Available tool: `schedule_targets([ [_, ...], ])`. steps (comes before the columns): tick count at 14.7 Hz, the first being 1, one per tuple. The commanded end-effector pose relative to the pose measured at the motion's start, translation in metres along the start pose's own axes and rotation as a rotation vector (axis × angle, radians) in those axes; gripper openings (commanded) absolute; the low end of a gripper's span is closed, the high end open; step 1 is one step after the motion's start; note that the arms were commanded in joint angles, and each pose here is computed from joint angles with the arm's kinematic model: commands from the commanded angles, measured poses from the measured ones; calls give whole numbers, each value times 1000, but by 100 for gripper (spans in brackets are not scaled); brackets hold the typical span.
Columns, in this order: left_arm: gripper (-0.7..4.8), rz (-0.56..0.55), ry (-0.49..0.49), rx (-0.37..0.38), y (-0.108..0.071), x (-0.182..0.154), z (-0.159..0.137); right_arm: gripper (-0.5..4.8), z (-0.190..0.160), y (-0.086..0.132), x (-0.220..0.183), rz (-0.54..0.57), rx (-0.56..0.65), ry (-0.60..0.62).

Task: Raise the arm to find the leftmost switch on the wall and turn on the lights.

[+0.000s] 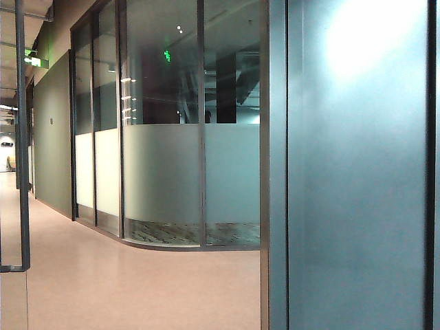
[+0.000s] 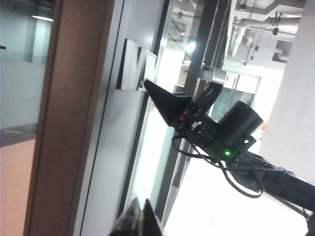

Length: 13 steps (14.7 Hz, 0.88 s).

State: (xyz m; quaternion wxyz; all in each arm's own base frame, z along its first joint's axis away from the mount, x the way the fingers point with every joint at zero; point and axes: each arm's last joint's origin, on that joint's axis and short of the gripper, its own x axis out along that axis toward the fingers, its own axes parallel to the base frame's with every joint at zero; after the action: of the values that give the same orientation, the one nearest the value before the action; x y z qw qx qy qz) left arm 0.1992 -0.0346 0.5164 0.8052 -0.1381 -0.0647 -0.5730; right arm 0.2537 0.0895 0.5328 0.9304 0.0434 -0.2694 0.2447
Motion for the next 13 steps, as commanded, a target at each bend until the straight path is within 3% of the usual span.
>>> schedule_targets([
  [1, -5, -11, -1, 15, -3, 0, 3, -1, -3, -1, 7, -3, -8, -49],
  [13, -5, -42, -2, 57, -7, -1, 5, -1, -32, -9, 22, -80, -9, -29],
])
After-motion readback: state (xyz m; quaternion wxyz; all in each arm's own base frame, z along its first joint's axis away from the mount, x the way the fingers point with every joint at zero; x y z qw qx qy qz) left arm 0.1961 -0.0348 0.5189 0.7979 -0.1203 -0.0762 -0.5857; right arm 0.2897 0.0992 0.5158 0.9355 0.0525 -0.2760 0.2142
